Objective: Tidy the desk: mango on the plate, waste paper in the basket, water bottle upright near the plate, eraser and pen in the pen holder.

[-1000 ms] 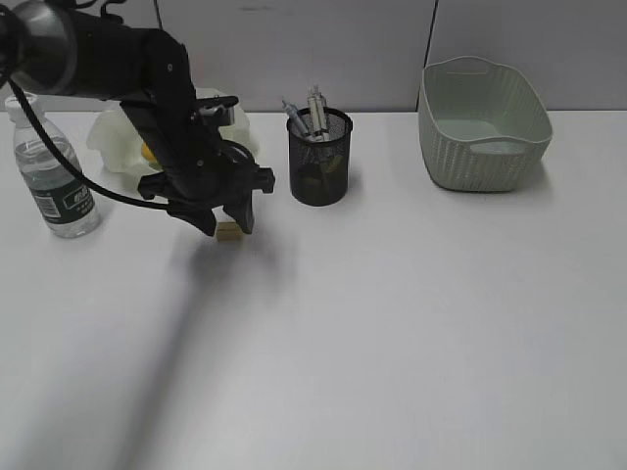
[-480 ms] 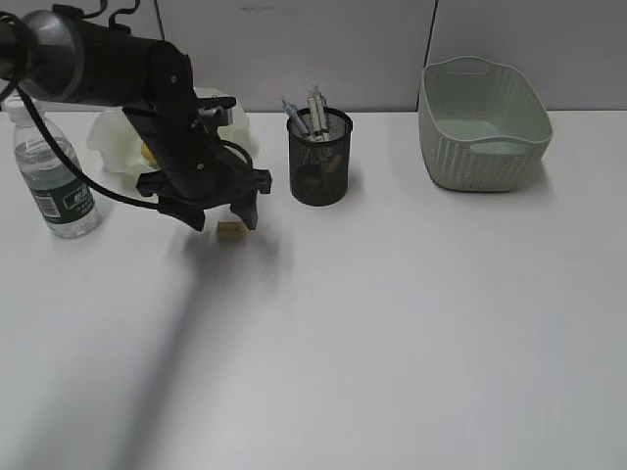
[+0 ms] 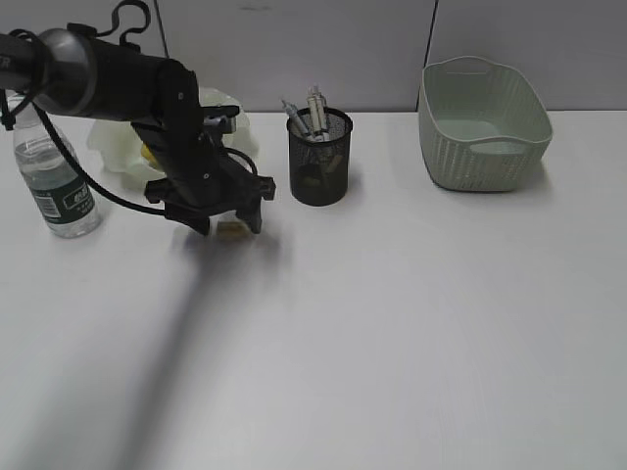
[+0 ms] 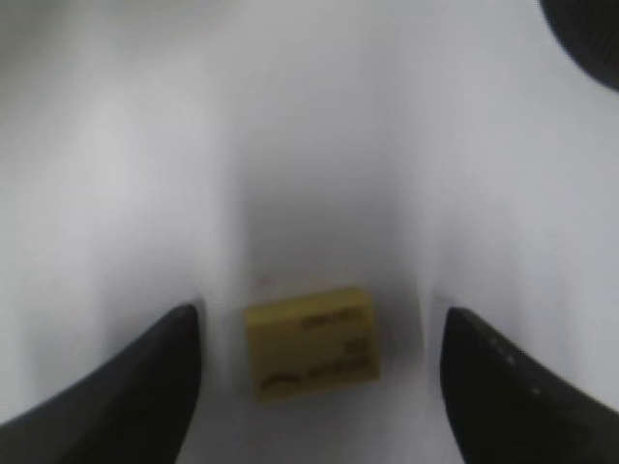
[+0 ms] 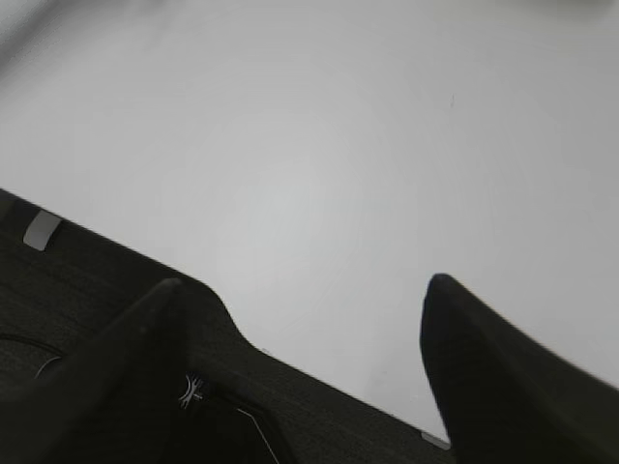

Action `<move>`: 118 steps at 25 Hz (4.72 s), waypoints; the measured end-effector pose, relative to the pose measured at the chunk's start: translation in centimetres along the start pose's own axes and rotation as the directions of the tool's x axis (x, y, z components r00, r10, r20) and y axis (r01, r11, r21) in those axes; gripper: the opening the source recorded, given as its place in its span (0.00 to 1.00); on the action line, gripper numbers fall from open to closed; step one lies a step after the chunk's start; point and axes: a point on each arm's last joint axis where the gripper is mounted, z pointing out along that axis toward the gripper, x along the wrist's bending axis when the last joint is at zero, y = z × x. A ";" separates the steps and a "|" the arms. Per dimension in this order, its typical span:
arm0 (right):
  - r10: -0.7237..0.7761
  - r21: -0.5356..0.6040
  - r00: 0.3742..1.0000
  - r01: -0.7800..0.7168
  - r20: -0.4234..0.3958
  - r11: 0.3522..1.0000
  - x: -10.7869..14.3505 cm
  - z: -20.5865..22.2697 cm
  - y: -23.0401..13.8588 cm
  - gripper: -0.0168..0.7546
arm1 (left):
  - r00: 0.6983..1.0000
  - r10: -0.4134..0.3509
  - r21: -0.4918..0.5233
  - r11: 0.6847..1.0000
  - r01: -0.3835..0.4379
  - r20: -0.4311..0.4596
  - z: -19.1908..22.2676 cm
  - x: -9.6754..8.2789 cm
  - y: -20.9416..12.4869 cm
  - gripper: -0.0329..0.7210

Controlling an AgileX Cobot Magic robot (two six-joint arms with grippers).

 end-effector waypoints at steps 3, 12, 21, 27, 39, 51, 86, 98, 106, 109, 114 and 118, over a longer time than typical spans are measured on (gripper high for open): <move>0.000 0.000 1.000 0.000 0.000 1.000 0.0 0.0 0.0 0.78 | 1.000 -0.018 -0.016 1.000 0.019 0.005 0.0 0.0 0.1 0.80; 0.000 0.000 1.000 0.000 0.000 1.000 0.0 0.0 0.0 0.78 | 1.000 -0.005 0.000 1.000 0.005 -0.029 0.2 0.2 0.1 0.64; 0.000 -0.001 1.000 0.000 0.000 1.000 0.0 0.0 0.0 0.78 | 0.999 -0.016 0.010 1.000 0.017 -0.048 0.2 0.4 0.0 0.46; 0.000 -0.001 1.000 0.000 0.000 1.000 0.0 0.0 0.0 0.78 | 0.998 -0.023 0.030 0.999 0.025 -0.056 0.1 0.4 -0.2 0.46; 0.000 -0.001 1.000 0.000 0.000 1.000 0.0 0.0 0.0 0.78 | 1.000 -0.019 -0.083 0.996 0.017 -0.017 -7.1 -0.3 1.1 0.45; 0.000 -0.001 1.000 0.000 0.000 1.000 0.0 0.0 0.0 0.78 | 0.979 -0.050 -0.312 0.943 0.111 0.197 -13.0 -3.3 4.3 0.45; 0.000 -0.001 1.000 0.000 0.000 1.000 0.0 0.0 0.0 0.78 | 0.937 -0.040 -0.394 0.900 0.185 0.347 -8.2 -7.9 6.4 0.55; 0.000 -0.001 1.000 0.000 0.000 1.000 0.0 0.0 0.0 0.78 | 0.950 -0.019 -0.370 0.918 0.140 0.312 -9.0 -7.7 6.1 0.64; 0.000 -0.001 1.000 0.000 0.000 1.000 0.0 0.0 0.0 0.78 | 0.971 0.138 -0.293 0.953 -0.077 0.195 -14.5 -7.0 4.2 0.64; -0.001 -0.001 1.000 0.001 0.001 1.000 0.0 0.0 0.0 0.78 | 0.972 0.198 -0.224 0.960 -0.167 0.124 -16.4 -6.3 3.2 0.64; -0.001 -0.001 1.000 0.001 0.001 1.000 0.0 0.0 0.0 0.78 | 0.968 0.252 -0.050 0.966 -0.253 -0.020 -18.0 -4.6 1.4 0.64; -0.001 -0.001 1.000 0.001 0.001 1.000 0.0 0.0 0.0 0.78 | 0.957 0.282 -0.034 0.958 -0.285 -0.073 -18.8 -4.0 1.3 0.64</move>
